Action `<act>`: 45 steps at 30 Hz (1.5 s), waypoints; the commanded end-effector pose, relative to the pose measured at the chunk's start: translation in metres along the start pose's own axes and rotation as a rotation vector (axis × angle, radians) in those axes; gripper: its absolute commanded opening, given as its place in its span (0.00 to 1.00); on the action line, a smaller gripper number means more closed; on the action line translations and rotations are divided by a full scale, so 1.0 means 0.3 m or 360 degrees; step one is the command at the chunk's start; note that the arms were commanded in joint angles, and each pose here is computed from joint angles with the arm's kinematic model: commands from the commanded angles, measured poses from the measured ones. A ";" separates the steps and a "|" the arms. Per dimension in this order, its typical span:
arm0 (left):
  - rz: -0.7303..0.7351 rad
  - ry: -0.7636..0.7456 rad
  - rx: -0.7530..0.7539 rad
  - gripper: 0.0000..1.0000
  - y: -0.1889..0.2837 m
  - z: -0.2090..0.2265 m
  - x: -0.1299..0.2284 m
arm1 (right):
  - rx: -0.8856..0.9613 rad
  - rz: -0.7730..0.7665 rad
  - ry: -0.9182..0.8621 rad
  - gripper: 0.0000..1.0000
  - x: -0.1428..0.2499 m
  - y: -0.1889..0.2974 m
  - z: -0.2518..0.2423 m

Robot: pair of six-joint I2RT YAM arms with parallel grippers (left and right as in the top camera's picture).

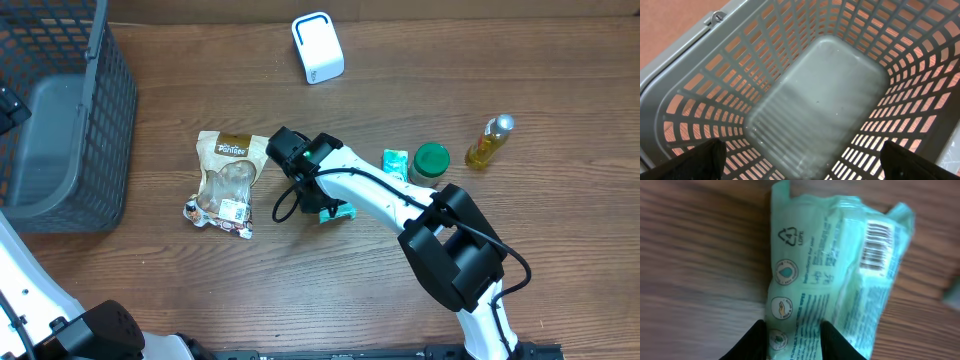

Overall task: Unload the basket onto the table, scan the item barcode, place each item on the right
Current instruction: 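Move the right gripper left toward the snack bag, then lower the right gripper and grasp the top of the Pantree snack bag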

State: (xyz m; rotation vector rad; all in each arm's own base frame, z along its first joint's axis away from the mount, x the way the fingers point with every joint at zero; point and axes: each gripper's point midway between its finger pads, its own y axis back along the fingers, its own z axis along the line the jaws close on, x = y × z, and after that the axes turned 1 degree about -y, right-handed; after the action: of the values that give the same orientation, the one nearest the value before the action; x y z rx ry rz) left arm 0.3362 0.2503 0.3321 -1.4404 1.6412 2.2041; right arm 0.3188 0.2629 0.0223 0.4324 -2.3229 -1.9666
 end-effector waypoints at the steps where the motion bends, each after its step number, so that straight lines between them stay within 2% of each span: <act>1: -0.0020 -0.0031 0.0010 1.00 0.007 -0.005 -0.015 | 0.0248 -0.0078 -0.0042 0.31 -0.044 -0.009 -0.136; 11: -0.0020 -0.0031 0.0010 1.00 0.007 -0.005 -0.015 | 0.0191 -0.0055 -0.0247 0.34 -0.124 -0.010 -0.267; 15: -0.0020 -0.0031 0.0010 1.00 0.007 -0.005 -0.015 | -0.0076 -0.0002 -0.0296 0.43 -0.159 0.064 -0.202; 18: -0.0020 -0.0031 0.0010 1.00 0.007 -0.004 -0.015 | -0.0380 -0.0006 -0.0307 0.47 -0.201 0.123 -0.095; 19: -0.0020 -0.0031 0.0010 1.00 0.007 -0.005 -0.015 | -0.0466 -0.0009 -0.0307 0.54 -0.211 0.134 -0.064; 20: -0.0020 -0.0031 0.0010 0.99 0.007 -0.005 -0.015 | -0.0586 -0.0013 -0.0302 0.72 -0.224 0.149 -0.021; 22: -0.0020 -0.0031 0.0010 1.00 0.007 -0.004 -0.015 | -0.0773 -0.0028 -0.0289 1.00 -0.246 0.176 0.048; 27: -0.0020 -0.0031 0.0010 0.99 0.007 -0.005 -0.015 | -0.0951 -0.0166 -0.0245 1.00 -0.315 0.221 0.127; 45: -0.0020 -0.0031 0.0010 1.00 0.007 -0.004 -0.015 | -0.0965 -0.0202 -0.0248 1.00 -0.334 0.226 0.127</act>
State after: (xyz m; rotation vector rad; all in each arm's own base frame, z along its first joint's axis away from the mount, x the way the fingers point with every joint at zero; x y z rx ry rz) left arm 0.3362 0.2504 0.3321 -1.4405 1.6409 2.2045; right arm 0.3914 0.3318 0.0888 0.3688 -1.6759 -2.6785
